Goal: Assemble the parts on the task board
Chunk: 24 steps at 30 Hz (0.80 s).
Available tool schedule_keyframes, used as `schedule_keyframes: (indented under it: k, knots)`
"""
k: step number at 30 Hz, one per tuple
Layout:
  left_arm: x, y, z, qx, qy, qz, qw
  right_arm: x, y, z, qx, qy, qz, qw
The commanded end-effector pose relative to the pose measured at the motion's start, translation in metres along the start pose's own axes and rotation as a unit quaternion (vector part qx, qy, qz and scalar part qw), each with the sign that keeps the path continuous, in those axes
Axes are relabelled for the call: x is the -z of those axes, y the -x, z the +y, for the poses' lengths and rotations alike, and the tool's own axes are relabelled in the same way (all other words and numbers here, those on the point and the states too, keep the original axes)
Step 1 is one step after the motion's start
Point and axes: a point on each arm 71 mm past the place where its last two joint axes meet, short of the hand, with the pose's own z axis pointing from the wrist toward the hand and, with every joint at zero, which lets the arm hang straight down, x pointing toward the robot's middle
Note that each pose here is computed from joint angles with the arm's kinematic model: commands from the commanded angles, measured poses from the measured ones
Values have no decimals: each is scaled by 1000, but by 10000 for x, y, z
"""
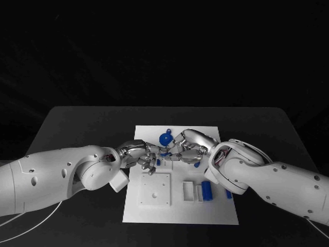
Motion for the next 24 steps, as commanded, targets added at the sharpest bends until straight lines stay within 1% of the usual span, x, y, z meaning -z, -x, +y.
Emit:
schedule_keyframes:
  k: [1,8,15,20,24]
  knots:
    - [-2,-12,-37,9,-15,7,1000,16,22,-57,4,-10,-10,1000]
    - [0,27,-23,-1,-5,-9,1000,60,104,-158,5,-22,-36,999]
    - [-3,101,-34,-30,8,-31,999,164,231,-347,6,-43,-59,997]
    - [-13,180,-63,-77,33,-50,995,254,365,-511,5,-63,-79,995]
    - [-18,257,-101,-135,70,-78,985,291,523,-610,-5,-76,-102,992]
